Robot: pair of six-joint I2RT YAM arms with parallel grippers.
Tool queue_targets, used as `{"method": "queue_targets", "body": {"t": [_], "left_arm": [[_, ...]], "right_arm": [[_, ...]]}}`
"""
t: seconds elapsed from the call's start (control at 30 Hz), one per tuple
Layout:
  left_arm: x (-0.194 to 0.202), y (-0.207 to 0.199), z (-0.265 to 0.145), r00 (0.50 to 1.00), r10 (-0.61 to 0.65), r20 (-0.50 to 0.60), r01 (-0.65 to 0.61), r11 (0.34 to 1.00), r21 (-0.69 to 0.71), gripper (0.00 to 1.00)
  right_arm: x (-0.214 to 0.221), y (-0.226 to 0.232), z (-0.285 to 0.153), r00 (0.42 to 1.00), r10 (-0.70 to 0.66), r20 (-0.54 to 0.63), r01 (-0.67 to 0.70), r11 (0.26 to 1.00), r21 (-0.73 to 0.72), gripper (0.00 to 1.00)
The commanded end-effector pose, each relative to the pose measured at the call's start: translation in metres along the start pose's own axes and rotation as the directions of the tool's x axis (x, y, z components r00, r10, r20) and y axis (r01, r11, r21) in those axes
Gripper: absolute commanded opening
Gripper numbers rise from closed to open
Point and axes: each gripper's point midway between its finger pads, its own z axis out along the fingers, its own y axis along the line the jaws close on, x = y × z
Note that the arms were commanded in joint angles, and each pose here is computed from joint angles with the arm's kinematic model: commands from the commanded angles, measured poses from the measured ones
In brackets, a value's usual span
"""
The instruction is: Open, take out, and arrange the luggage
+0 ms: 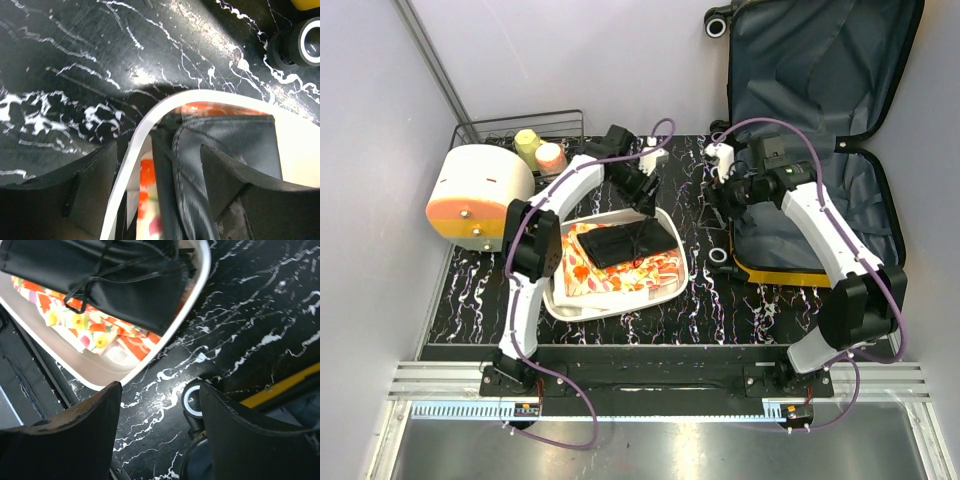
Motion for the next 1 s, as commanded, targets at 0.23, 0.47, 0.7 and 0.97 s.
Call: {"method": "queue_targets", "body": {"t": [0.23, 0.47, 0.7, 0.97], "left_arm": [[0.002, -0.015, 0.056, 0.987, 0.160, -0.020, -0.159, 0.987, 0.036, 0.46], [0.038, -0.034, 0.027, 0.966, 0.238, -0.098, -0.233, 0.971, 0.062, 0.02], [0.076, -0.054, -0.003, 0.933, 0.337, -0.130, -0.326, 0.940, 0.097, 0.00], [0.061, -0.032, -0.021, 0.862, 0.498, -0.092, -0.484, 0.864, 0.140, 0.00]], "right_arm": [[-0.006, -0.012, -0.027, 0.998, 0.022, 0.053, -0.027, 0.995, 0.096, 0.72], [-0.004, -0.016, -0.026, 0.999, 0.015, 0.047, -0.019, 0.995, 0.098, 0.72], [-0.008, -0.020, -0.020, 0.998, 0.020, 0.052, -0.025, 0.996, 0.085, 0.72], [-0.010, -0.023, -0.011, 0.997, 0.067, 0.047, -0.070, 0.996, 0.050, 0.72]]}}
